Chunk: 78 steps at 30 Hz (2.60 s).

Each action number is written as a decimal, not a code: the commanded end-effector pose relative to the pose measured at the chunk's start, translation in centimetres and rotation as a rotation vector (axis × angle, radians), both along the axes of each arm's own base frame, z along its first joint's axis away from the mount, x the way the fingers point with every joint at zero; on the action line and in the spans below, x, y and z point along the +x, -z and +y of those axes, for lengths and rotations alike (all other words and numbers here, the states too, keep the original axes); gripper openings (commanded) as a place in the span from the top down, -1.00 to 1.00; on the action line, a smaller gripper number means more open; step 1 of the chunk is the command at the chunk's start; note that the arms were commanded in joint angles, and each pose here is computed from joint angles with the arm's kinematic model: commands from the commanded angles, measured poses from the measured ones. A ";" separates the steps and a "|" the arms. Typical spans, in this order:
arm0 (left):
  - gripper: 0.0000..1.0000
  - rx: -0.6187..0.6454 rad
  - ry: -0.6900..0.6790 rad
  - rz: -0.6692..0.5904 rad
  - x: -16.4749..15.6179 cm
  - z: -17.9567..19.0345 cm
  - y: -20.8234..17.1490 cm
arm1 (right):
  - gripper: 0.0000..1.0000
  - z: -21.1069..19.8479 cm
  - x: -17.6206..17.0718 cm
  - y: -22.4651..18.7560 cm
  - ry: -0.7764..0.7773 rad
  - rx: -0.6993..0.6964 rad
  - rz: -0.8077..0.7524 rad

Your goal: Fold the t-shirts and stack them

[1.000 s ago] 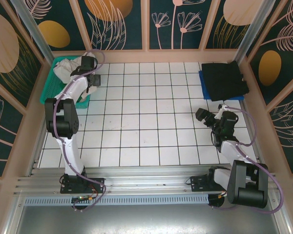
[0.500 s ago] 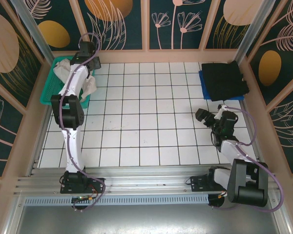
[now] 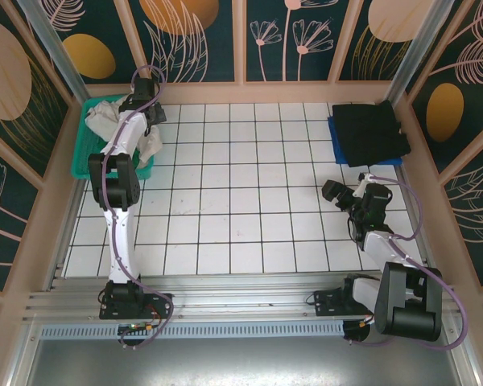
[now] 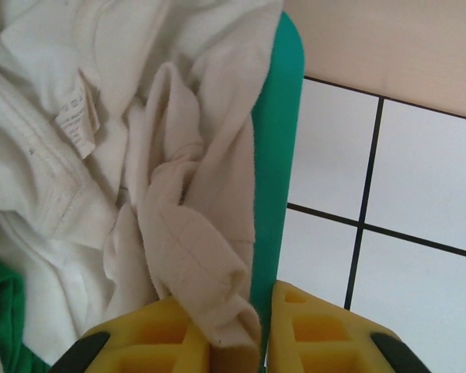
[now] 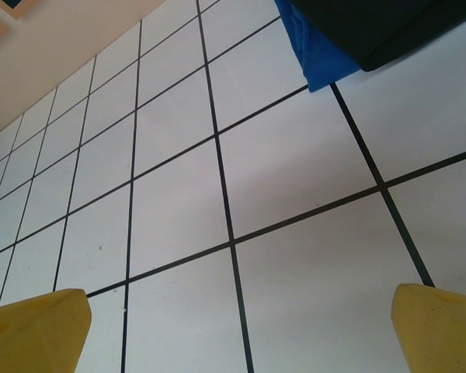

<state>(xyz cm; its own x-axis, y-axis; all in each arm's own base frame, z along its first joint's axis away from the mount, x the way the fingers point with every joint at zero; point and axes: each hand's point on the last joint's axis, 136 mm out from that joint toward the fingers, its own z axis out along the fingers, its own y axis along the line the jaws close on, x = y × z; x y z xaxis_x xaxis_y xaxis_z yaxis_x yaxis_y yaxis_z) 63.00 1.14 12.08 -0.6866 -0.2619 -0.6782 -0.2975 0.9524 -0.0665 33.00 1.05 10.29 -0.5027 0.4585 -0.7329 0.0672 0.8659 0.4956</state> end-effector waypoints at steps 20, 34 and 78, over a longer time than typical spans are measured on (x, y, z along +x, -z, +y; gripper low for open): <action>0.52 -0.039 -0.142 -0.104 0.8 3.6 -3.0 | -0.98 0.2 0.6 -1.2 -0.018 -0.010 -0.030; 1.00 0.047 -0.161 -0.395 -3.2 4.8 -22.1 | -0.98 0.5 0.6 -1.3 -0.030 0.005 -0.037; 0.52 -0.676 0.556 -1.075 -18.3 -14.1 -49.1 | -0.98 9.3 -1.3 -10.0 -0.273 0.116 -0.200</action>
